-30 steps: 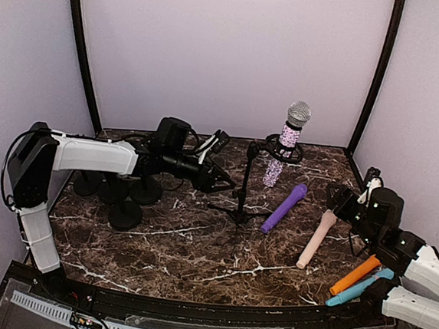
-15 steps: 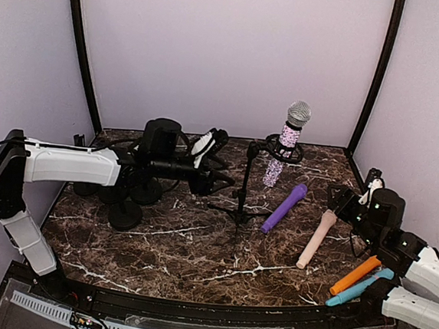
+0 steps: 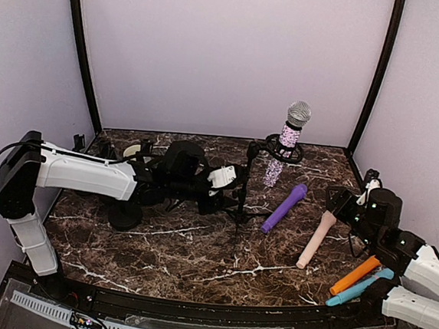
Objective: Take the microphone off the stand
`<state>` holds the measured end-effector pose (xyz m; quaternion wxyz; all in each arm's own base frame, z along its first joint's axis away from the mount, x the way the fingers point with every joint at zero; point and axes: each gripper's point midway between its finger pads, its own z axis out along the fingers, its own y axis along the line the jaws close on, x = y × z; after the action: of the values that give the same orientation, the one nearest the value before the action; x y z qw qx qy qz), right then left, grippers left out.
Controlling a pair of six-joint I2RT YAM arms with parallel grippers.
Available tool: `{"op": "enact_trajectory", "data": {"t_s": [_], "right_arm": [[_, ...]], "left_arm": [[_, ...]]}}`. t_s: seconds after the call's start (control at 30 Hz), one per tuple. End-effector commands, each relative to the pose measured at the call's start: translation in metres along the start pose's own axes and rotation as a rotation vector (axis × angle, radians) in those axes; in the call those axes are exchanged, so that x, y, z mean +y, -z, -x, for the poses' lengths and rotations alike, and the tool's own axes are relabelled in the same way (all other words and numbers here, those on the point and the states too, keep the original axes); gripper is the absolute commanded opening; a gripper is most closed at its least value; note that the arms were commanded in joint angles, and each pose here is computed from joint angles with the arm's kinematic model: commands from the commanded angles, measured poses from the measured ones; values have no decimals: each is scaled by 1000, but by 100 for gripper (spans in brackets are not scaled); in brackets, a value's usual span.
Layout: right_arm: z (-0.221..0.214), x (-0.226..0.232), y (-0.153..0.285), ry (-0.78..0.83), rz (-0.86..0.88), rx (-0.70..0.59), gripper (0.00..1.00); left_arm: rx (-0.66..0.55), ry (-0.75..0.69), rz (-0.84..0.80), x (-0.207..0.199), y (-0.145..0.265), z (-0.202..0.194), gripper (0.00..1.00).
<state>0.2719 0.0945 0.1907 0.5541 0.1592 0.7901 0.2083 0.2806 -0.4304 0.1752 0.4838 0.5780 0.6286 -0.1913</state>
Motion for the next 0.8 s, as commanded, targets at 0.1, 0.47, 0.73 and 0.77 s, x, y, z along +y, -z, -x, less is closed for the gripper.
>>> {"op": "enact_trajectory", "data": {"t_s": [0.1, 0.47, 0.73, 0.77], "right_arm": [[14, 9, 1, -23, 28, -36, 78], [15, 11, -1, -15, 23, -33, 79], [14, 9, -1, -15, 18, -31, 79], [14, 10, -1, -15, 18, -31, 79]], "left_arm": [[81, -152, 61, 3, -7, -7, 45], [101, -231, 152, 9, -14, -5, 39], [99, -228, 181, 11, -14, -3, 27], [101, -224, 178, 10, -15, -4, 25]]}}
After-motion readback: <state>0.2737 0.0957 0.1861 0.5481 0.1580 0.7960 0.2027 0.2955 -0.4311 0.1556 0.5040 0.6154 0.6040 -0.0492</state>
